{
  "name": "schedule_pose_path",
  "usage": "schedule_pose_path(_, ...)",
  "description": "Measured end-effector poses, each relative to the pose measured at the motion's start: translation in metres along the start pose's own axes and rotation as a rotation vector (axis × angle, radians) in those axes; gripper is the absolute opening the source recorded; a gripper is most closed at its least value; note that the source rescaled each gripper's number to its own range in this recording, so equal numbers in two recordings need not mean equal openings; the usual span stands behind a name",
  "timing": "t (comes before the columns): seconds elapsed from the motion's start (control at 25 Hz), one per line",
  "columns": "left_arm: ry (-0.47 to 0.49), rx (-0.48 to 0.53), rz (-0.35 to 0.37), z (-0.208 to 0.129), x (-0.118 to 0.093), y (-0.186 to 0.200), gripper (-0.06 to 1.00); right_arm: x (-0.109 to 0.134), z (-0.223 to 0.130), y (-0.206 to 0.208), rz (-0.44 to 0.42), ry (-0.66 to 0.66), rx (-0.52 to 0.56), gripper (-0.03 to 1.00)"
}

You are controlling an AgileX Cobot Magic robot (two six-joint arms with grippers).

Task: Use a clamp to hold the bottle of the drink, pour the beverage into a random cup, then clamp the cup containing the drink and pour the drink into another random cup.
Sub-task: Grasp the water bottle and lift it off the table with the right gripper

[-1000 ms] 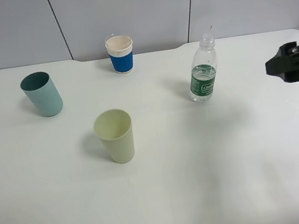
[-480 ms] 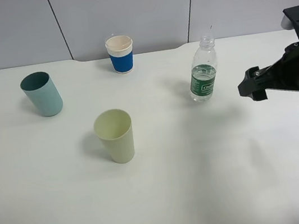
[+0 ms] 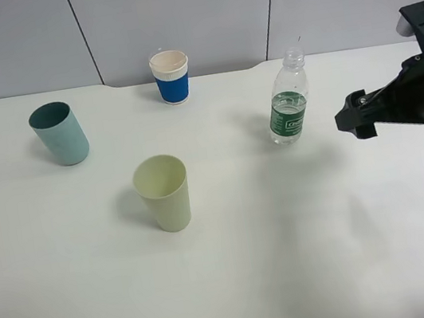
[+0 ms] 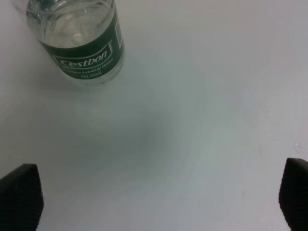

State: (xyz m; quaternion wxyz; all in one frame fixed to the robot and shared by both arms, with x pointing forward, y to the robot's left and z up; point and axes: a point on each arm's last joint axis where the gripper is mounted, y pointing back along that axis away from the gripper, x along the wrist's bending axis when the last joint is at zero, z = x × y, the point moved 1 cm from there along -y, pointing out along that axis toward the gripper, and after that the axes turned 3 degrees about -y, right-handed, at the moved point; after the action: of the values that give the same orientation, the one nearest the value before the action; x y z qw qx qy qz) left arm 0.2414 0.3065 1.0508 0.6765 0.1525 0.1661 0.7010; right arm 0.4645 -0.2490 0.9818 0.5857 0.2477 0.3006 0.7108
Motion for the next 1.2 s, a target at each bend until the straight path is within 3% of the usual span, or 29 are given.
schedule_pose_path(0.44,0.000,0.000,0.000,0.000,0.000,0.000,1.00,0.002,0.001,-0.002,0.001,0.015,-0.009,1.00)
schedule_pose_path(0.8,0.000,0.000,0.000,0.000,0.000,0.000,1.00,0.023,-0.018,-0.039,0.056,0.081,0.129,1.00)
schedule_pose_path(1.2,0.000,0.001,0.000,0.000,0.000,0.000,1.00,0.031,-0.024,-0.076,0.103,0.135,0.082,1.00)
